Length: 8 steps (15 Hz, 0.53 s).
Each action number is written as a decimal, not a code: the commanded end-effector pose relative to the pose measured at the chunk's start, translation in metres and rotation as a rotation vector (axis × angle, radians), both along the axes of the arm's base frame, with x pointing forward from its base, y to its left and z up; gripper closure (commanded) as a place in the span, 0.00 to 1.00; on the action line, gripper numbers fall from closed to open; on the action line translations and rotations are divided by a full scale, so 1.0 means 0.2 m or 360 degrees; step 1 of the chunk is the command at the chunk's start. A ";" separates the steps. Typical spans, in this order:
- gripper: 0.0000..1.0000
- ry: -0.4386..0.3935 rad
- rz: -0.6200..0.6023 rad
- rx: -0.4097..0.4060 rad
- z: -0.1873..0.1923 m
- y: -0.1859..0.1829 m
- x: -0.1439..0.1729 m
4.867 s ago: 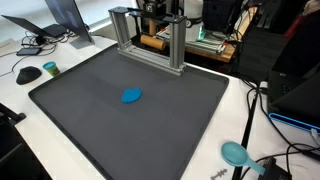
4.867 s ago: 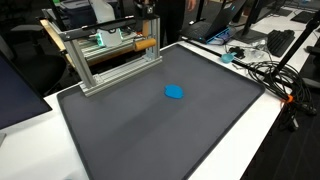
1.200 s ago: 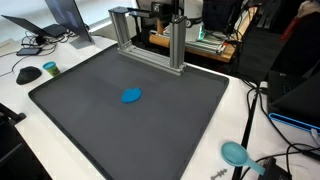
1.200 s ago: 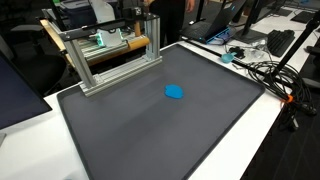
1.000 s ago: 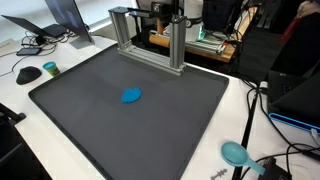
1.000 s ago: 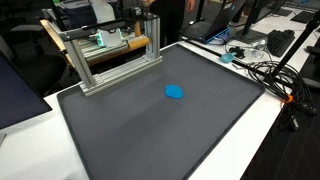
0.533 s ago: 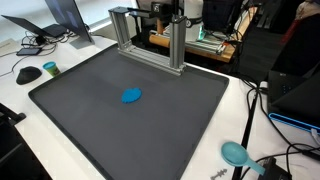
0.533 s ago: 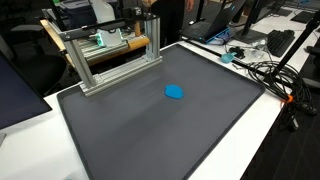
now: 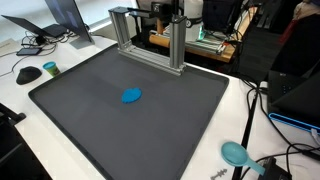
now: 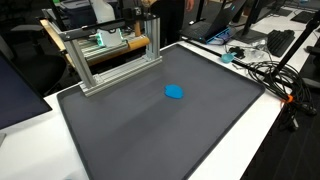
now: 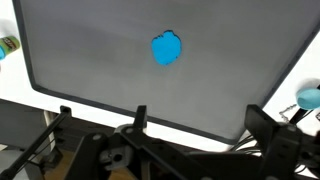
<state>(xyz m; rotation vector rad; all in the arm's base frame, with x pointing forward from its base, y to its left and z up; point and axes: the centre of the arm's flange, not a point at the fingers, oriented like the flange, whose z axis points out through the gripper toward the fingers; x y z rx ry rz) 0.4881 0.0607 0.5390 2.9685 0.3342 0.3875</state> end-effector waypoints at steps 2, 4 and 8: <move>0.00 0.0038 0.0025 -0.0003 -0.03 0.02 0.09; 0.00 0.0056 0.0033 -0.0002 -0.05 0.02 0.15; 0.00 0.0062 0.0037 -0.0003 -0.04 0.03 0.17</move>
